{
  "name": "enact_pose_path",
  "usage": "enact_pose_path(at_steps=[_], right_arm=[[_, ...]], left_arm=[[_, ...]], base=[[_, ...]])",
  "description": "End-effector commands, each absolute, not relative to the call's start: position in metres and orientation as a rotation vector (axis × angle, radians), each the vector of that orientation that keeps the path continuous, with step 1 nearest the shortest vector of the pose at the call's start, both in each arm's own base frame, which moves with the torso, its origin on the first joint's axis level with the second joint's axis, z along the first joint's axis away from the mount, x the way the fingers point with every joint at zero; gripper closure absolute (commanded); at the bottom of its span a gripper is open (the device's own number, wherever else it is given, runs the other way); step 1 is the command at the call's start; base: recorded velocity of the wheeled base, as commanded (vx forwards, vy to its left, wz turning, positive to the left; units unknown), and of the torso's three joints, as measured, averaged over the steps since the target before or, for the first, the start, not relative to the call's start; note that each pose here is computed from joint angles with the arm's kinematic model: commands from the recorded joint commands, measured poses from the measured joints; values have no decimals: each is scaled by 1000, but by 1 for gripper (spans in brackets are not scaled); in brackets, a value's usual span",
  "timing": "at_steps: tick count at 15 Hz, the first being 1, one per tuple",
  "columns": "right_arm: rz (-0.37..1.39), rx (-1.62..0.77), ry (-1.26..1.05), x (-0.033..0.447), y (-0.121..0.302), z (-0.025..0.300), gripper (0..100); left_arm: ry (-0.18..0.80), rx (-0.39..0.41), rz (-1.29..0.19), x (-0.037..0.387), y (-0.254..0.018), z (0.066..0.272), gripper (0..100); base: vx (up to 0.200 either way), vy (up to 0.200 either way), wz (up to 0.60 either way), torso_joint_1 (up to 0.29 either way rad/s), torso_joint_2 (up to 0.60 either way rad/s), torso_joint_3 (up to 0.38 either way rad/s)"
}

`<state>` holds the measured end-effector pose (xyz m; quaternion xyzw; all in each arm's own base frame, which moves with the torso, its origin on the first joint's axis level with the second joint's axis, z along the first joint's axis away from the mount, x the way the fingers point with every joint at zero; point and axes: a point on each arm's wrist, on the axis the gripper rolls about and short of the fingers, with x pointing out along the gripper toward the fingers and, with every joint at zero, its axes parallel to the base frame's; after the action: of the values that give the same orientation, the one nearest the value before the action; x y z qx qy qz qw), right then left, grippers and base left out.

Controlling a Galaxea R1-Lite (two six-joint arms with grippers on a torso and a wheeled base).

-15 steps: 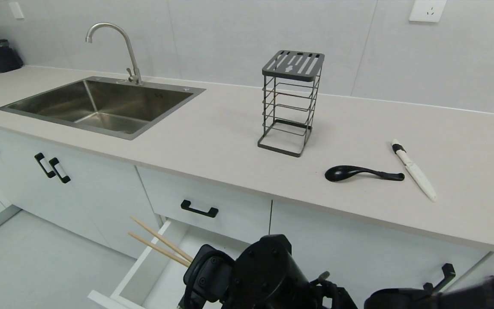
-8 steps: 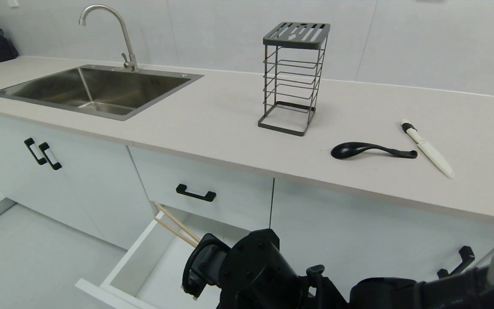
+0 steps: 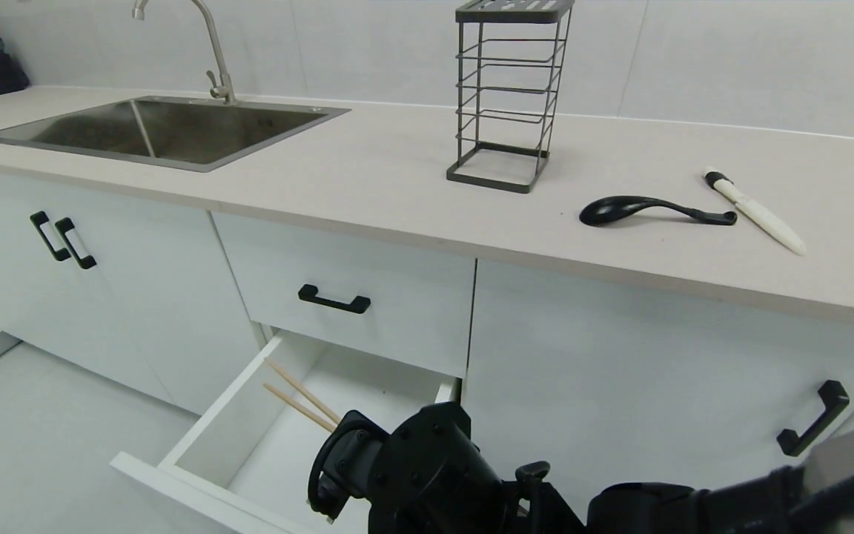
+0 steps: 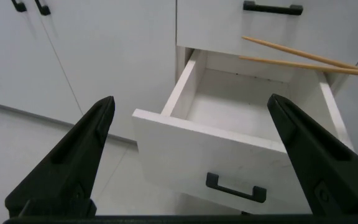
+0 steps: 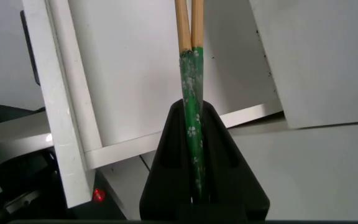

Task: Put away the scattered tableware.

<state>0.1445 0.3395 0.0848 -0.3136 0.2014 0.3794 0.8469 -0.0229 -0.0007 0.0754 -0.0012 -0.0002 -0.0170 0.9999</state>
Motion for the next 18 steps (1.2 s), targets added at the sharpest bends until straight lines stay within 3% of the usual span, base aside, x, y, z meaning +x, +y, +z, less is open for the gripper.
enact_pose_path(at_steps=[1, 6, 11, 14, 18], right_arm=[[801, -668, 430, 145, 341, 81, 100], [840, -652, 420, 147, 346, 86, 100], [854, -809, 423, 158, 353, 83, 100], [829, -772, 417, 178, 372, 90, 100], [767, -729, 503, 203, 389, 64, 100]], left_arm=[[0, -3, -34, -23, -1, 75, 0], [0, -3, -34, -23, -1, 75, 0], [0, -3, -34, -23, -1, 75, 0], [0, -3, -34, -23, -1, 75, 0], [0, -3, -34, -23, -1, 75, 0]], base=[[0, 0, 0, -207, 315, 129], [0, 0, 0, -49, 225, 74], [0, 0, 0, -1, 17, 18], [0, 0, 0, 0, 0, 0], [0, 0, 0, 0, 0, 0]])
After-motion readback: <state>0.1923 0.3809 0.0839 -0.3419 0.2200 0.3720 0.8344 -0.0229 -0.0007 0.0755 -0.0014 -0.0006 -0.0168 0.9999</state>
